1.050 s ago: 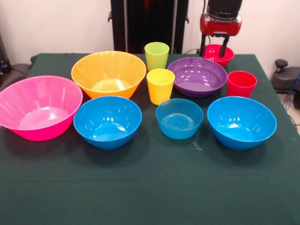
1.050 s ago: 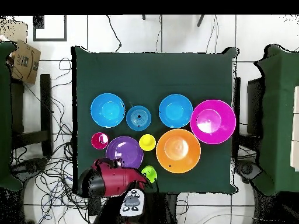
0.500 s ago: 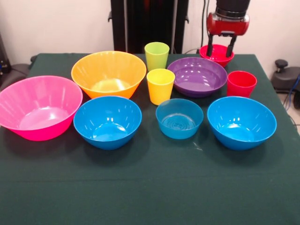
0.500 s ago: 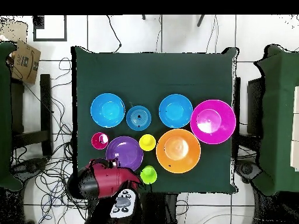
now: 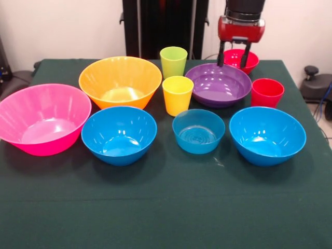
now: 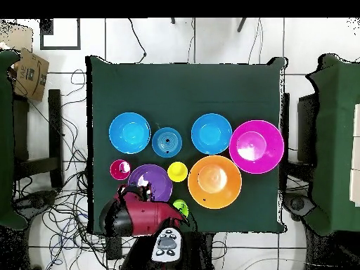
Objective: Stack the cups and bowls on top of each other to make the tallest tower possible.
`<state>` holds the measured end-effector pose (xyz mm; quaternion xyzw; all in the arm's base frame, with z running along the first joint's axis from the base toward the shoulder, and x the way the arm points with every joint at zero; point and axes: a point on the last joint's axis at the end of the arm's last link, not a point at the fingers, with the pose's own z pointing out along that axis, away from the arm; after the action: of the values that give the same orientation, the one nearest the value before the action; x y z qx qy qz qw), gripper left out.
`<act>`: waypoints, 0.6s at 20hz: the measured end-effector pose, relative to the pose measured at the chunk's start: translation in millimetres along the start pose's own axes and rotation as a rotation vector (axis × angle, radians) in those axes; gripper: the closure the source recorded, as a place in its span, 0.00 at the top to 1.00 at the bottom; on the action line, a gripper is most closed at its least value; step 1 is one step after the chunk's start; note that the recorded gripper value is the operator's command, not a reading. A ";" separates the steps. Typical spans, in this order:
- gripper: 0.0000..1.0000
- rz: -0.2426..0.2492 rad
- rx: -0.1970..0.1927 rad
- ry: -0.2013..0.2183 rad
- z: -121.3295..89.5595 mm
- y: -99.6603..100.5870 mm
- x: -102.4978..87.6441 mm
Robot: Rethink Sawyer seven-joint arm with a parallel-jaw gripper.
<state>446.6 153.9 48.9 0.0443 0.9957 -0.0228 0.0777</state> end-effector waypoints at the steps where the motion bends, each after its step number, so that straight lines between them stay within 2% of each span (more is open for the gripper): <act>1: 1.00 0.005 0.001 -0.015 0.4 -2.8 -2.6; 5: 1.00 0.011 0.003 -0.052 4.2 -6.6 -6.0; 12: 1.00 0.009 0.002 -0.076 13.4 -7.2 -2.2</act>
<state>450.2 145.9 36.3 0.0481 0.9918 -0.0250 0.1154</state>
